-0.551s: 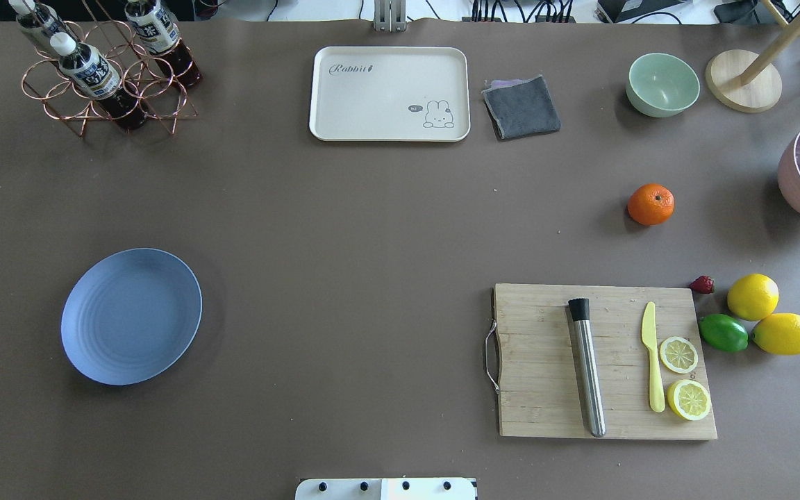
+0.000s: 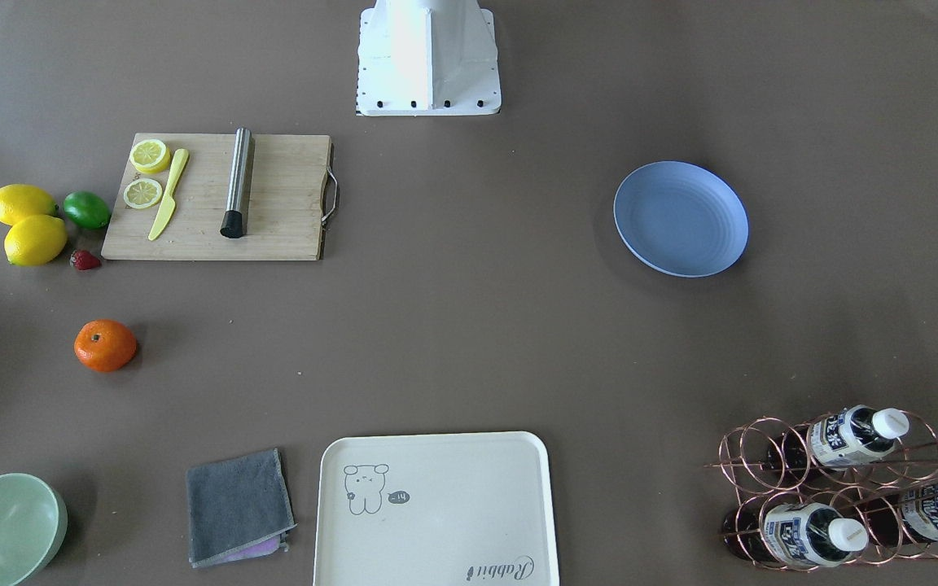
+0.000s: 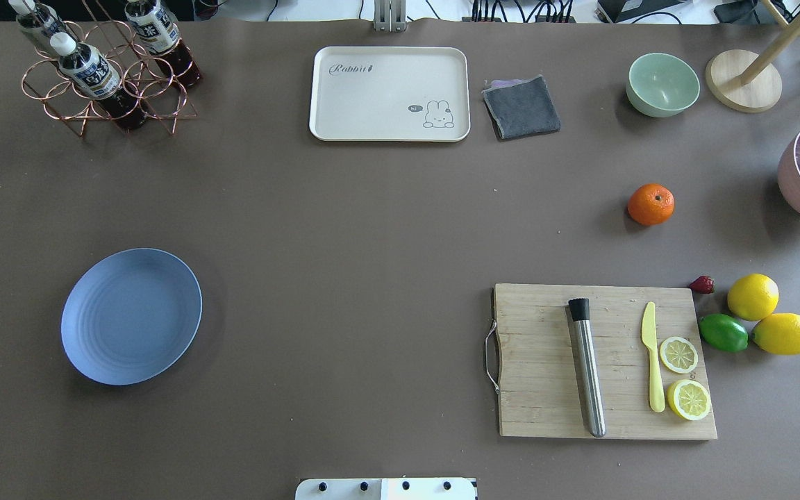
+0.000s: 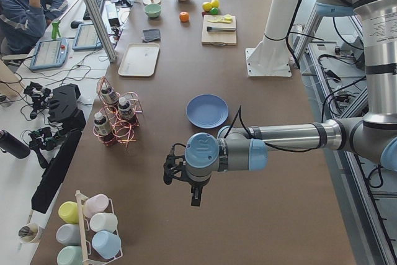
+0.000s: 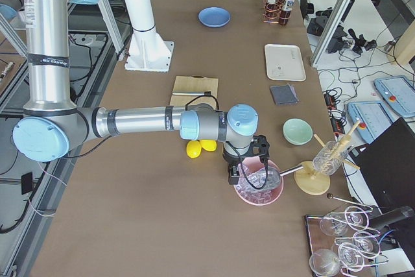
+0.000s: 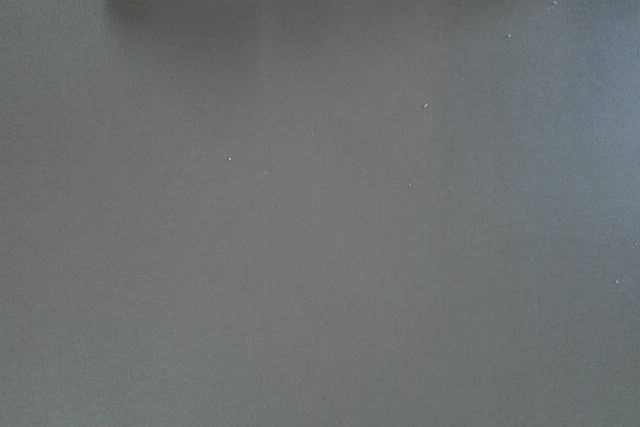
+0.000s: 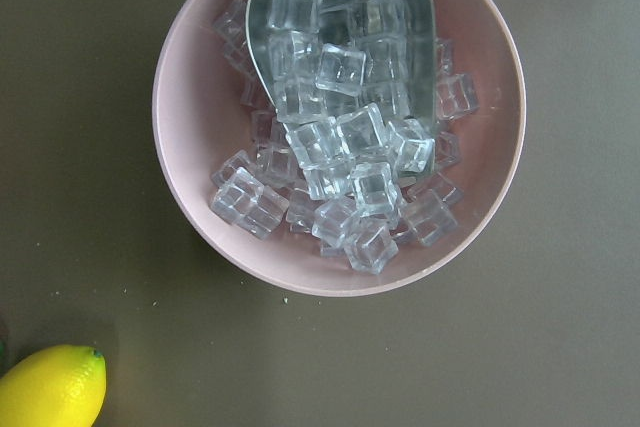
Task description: Pick orange to plate
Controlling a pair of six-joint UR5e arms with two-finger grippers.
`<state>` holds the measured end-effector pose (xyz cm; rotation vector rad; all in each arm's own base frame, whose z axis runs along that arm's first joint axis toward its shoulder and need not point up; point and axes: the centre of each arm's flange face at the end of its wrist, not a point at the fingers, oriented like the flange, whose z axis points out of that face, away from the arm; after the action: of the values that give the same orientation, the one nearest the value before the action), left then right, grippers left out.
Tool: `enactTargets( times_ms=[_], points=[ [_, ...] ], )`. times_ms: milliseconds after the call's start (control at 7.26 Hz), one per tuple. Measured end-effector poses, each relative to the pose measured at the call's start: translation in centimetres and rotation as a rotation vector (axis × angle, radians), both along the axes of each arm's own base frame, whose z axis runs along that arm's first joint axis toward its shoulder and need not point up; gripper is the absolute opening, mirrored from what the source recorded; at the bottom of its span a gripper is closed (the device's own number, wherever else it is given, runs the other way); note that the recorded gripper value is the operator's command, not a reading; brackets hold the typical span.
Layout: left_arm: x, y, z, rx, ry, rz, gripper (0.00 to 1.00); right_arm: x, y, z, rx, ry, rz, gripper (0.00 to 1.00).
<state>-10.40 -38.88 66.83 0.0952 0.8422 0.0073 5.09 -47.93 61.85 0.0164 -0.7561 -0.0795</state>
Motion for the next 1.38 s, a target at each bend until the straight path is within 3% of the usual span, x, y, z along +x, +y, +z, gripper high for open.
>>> enactTargets(
  times_ms=[413, 1101, 1377],
  points=[
    [-0.1, -0.8, -0.7, 0.03, -0.01, 0.002, 0.98, 0.0, -0.2, -0.4, 0.008, 0.0, 0.001, 1.0],
    [-0.6, -4.4, -4.2, 0.27, -0.035, -0.007, 0.98, 0.0, -0.3, -1.0, 0.017, -0.003, 0.002, 1.0],
    [-0.2, -4.7, -4.5, 0.343, -0.032, 0.004, 0.98, -0.2, -0.8, -2.0, 0.044, -0.028, 0.002, 1.0]
  ],
)
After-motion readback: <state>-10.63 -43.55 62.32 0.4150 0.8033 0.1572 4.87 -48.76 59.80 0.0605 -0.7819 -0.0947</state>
